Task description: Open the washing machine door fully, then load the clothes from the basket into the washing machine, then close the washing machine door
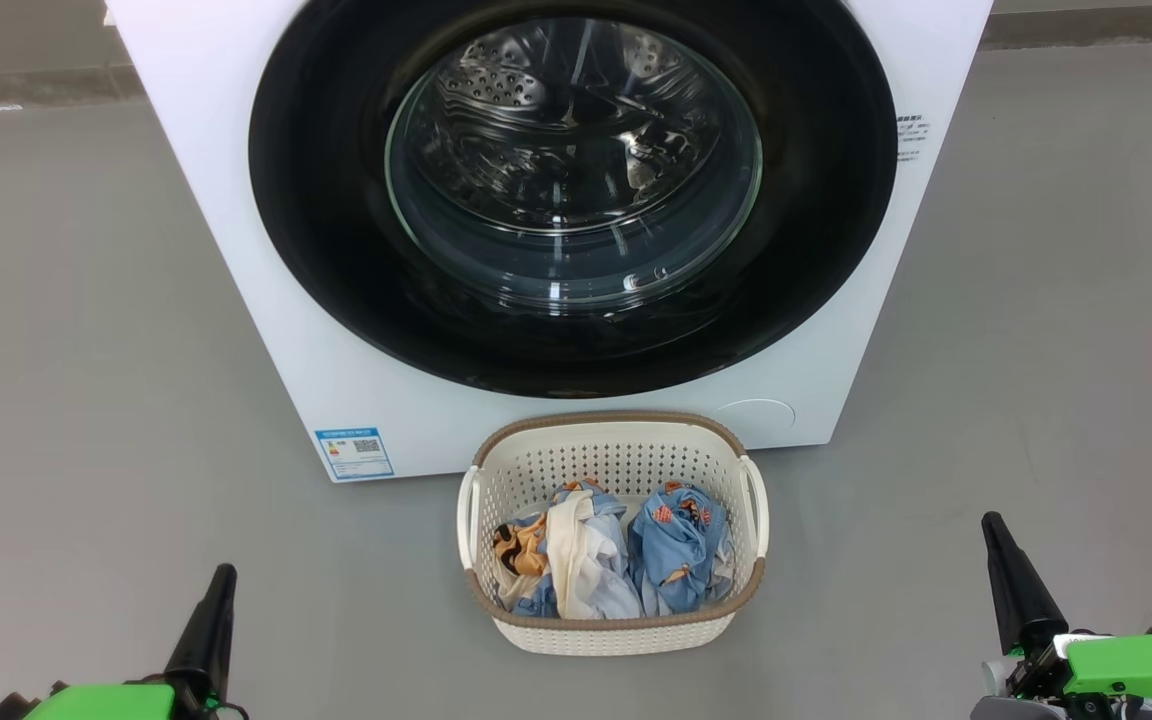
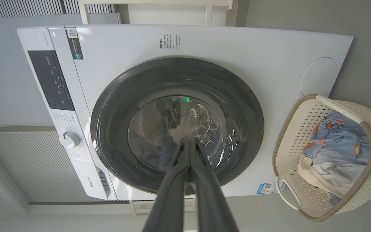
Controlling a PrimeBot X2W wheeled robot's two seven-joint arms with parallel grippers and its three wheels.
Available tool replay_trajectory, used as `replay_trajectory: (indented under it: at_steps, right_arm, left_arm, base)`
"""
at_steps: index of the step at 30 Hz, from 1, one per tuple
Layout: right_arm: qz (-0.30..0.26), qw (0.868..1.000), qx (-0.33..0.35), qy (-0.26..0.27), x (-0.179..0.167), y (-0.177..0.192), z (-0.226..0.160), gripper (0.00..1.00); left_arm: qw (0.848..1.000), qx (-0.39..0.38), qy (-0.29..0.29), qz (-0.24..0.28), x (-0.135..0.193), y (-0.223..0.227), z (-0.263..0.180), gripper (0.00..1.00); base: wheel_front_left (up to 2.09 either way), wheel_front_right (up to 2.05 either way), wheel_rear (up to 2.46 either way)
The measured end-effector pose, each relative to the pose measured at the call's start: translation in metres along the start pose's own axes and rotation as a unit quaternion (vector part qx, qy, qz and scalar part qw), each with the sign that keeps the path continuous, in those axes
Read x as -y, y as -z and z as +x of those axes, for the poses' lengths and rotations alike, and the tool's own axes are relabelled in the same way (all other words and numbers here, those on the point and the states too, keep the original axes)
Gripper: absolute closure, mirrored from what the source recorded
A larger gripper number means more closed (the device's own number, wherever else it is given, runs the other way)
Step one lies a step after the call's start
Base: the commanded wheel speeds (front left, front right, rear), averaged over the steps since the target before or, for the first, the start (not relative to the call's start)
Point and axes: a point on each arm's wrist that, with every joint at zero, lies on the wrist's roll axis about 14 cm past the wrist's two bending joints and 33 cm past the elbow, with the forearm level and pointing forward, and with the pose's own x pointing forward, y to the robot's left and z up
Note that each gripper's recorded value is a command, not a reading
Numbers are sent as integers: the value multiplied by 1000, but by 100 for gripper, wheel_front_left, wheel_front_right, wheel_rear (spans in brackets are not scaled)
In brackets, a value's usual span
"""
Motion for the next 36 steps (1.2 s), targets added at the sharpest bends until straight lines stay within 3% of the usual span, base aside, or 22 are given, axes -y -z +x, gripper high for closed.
replay_trajectory:
  at_steps: [8,9,16,25,36]
  right_arm:
    - [0,1000,0,0,0,0,0,100]
    - [0,1000,0,0,0,0,0,0]
    - [10,998,3,55,38,2,-16,0]
    - [-4,998,3,56,38,6,-15,0]
    - [-74,995,-4,60,38,8,-14,0]
  left_arm:
    - [1000,0,0,0,0,0,0,100]
    - [1000,0,0,0,0,0,0,0]
    - [998,0,-56,-17,-38,8,-17,0]
    - [998,8,-55,4,-37,4,-18,0]
    - [997,11,-46,62,-30,2,-17,0]
  base:
    - [0,0,0]
    - [0,0,0]
    - [0,0,0]
    - [0,0,0]
    - [0,0,0]
